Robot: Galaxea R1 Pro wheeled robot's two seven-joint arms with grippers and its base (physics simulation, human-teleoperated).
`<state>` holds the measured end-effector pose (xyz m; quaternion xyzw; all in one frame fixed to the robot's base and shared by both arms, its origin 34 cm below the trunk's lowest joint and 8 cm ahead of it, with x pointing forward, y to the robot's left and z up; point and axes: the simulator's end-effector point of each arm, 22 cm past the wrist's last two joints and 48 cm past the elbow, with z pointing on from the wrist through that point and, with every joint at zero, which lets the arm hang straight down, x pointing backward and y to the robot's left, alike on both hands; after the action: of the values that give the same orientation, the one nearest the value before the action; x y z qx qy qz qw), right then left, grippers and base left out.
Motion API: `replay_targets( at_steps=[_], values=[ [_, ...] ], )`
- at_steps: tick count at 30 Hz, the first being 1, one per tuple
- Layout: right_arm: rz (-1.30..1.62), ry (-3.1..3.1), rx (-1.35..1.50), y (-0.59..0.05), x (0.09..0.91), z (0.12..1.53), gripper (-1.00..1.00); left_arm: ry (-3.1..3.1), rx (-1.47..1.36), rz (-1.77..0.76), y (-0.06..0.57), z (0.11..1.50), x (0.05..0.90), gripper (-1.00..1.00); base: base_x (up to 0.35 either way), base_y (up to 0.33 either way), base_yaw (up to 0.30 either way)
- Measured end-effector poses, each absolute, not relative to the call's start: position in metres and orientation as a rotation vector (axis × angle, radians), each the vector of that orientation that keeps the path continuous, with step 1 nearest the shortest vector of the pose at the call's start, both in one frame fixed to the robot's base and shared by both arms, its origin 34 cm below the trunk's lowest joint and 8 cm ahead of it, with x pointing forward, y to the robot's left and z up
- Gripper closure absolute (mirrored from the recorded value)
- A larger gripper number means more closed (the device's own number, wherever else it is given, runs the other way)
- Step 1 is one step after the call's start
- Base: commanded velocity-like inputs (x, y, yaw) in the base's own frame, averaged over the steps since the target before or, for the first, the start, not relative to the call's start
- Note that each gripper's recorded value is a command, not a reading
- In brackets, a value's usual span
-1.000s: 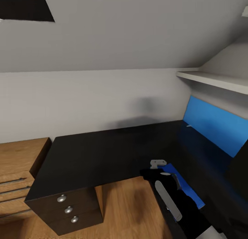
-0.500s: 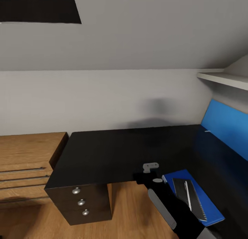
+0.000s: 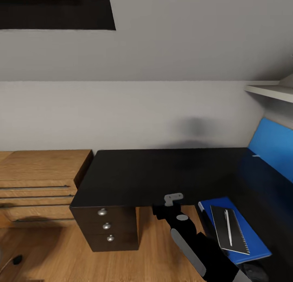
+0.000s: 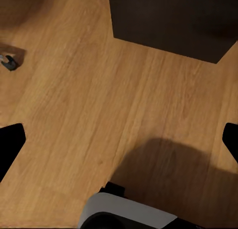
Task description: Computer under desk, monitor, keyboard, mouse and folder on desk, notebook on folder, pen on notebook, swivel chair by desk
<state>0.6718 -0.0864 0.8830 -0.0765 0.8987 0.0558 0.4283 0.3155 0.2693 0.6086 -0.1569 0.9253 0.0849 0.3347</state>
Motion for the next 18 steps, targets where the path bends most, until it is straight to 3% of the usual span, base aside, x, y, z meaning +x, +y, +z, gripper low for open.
replay_targets(
  at_steps=[7,18],
  values=[
    [0.129,2.250,-0.187,-0.090,0.672,0.877,-1.00,2.413,-0.407,0.224,0.272,0.609,0.316,-1.00,-0.314,0.042,0.010],
    [0.124,2.223,-0.143,-0.096,0.676,0.869,-1.00,2.412,-0.405,0.230,0.275,0.609,0.316,-1.00,-0.311,0.167,0.001]
  ],
)
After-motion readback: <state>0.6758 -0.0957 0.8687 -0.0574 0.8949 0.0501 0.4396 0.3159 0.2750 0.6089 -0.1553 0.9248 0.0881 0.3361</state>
